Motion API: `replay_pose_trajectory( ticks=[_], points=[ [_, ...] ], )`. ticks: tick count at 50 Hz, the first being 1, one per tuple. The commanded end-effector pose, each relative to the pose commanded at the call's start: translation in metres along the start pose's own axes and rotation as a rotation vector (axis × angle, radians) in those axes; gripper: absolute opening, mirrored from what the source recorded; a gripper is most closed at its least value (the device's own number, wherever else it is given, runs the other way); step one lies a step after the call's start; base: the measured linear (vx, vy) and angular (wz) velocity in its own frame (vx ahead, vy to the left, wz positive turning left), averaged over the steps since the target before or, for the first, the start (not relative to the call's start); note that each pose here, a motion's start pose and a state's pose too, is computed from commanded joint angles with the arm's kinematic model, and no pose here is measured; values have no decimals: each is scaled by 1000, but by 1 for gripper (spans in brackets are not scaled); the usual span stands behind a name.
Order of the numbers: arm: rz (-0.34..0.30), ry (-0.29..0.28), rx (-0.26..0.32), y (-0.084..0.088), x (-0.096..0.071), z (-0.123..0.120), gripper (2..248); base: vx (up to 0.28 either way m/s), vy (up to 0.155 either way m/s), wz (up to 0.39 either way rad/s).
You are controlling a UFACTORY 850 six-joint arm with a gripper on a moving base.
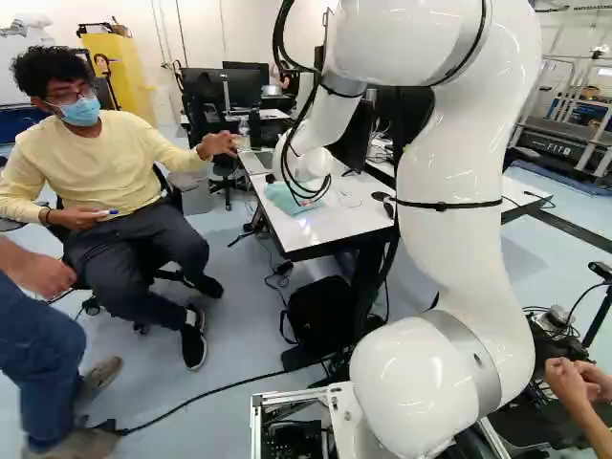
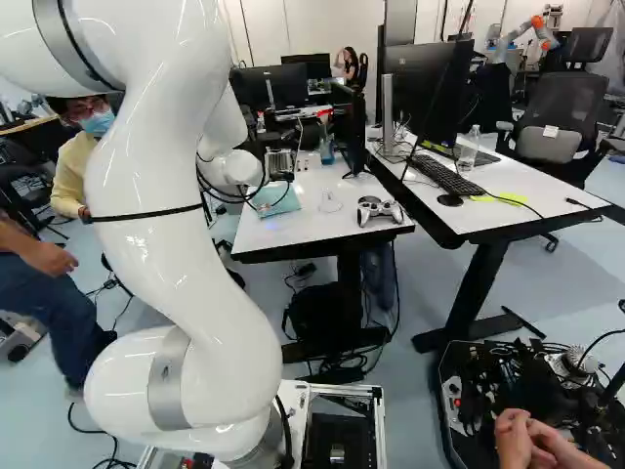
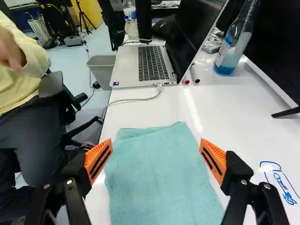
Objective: Clean the table with the green towel
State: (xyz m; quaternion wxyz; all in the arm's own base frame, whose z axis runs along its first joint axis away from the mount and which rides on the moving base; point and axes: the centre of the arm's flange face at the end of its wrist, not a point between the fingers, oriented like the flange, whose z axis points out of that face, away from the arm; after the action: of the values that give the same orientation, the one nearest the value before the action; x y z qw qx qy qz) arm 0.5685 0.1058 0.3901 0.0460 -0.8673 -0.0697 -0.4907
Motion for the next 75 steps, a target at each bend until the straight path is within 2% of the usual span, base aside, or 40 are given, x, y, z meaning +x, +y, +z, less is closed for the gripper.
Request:
replay_pose_trajectory(
  ticks=[75],
  points=[
    [0,0,0,0,0,0,247,0,0,0]
  ],
)
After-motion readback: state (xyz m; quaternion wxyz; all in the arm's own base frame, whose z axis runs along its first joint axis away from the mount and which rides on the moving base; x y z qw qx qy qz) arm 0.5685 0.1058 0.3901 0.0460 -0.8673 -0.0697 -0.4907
